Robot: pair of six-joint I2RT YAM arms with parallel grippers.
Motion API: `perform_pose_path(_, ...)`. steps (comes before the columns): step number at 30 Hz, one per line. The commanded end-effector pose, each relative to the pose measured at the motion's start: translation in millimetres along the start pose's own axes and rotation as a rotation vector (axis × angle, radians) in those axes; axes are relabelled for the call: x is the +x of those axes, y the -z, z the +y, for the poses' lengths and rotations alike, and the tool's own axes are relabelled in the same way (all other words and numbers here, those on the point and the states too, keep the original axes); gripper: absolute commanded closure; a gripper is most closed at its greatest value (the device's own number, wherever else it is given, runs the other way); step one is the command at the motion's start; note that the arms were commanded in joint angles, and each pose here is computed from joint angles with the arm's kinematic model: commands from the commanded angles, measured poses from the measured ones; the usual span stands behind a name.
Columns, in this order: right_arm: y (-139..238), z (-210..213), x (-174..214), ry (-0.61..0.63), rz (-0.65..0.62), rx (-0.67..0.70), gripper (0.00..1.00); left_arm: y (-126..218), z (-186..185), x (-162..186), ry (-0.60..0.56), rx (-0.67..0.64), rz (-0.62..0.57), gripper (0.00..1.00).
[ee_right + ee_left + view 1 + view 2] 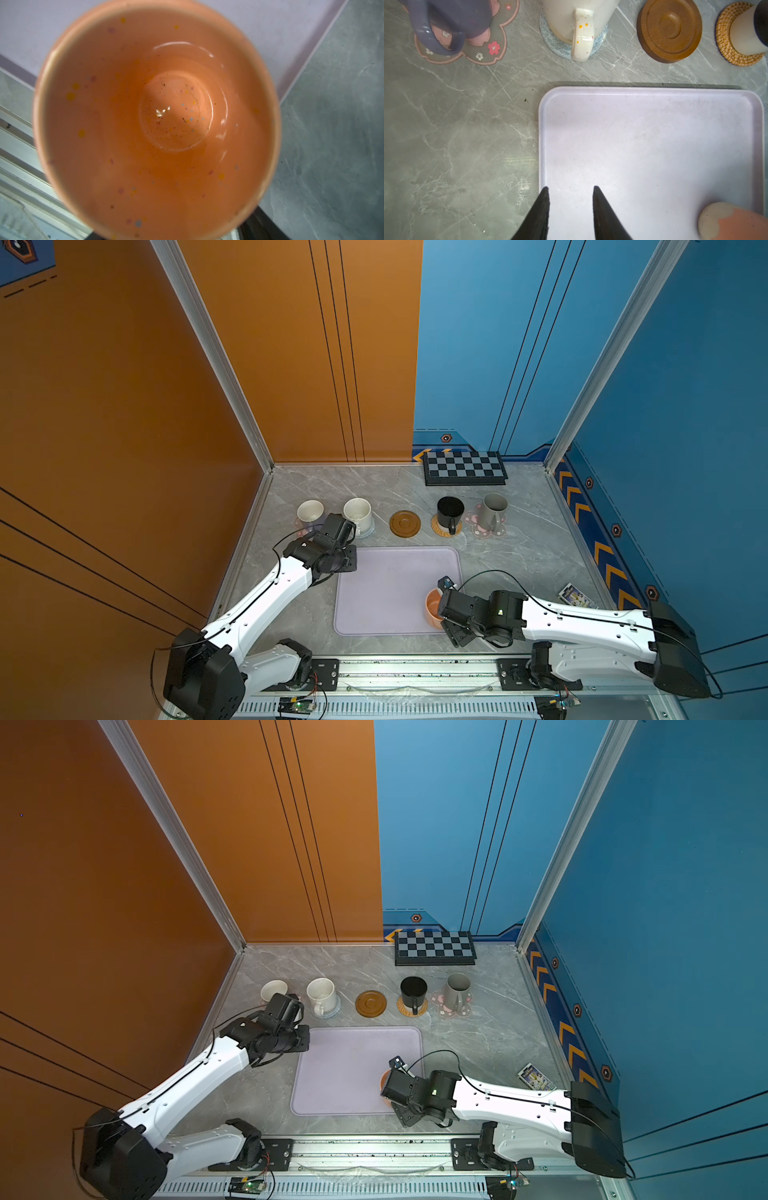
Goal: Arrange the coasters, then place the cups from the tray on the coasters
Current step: 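Lower the open right gripper onto the pink-orange mug while the left withdraws, then close the right gripper on the rim and lift the pink-orange mug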
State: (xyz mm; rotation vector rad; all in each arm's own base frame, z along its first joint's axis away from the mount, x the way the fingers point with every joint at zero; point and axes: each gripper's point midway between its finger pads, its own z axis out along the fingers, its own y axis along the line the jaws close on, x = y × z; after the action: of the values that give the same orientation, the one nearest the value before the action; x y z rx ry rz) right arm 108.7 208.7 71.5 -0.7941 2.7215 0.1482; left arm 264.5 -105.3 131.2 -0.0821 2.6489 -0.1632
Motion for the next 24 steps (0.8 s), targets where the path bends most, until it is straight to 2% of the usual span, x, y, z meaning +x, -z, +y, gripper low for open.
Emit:
perform_pose_path(1, 2.1, 7.1, -8.0, 0.005, -0.004, -0.022, 0.31, 0.7, 3.0, 10.9, 0.005, -0.006, 0.022, 0.63)
perform_pose_path(5, -0.1, 8.9, -8.8, 0.0, 0.001, -0.022, 0.33, 0.4, 4.3, 13.4, 0.005, -0.009, 0.024, 0.63)
perform_pose_path(24, -5.9, 12.5, -12.9, -0.024, 0.007, -0.012, 0.62, 2.4, 5.8, 16.0, 0.009, -0.003, 0.017, 0.63)
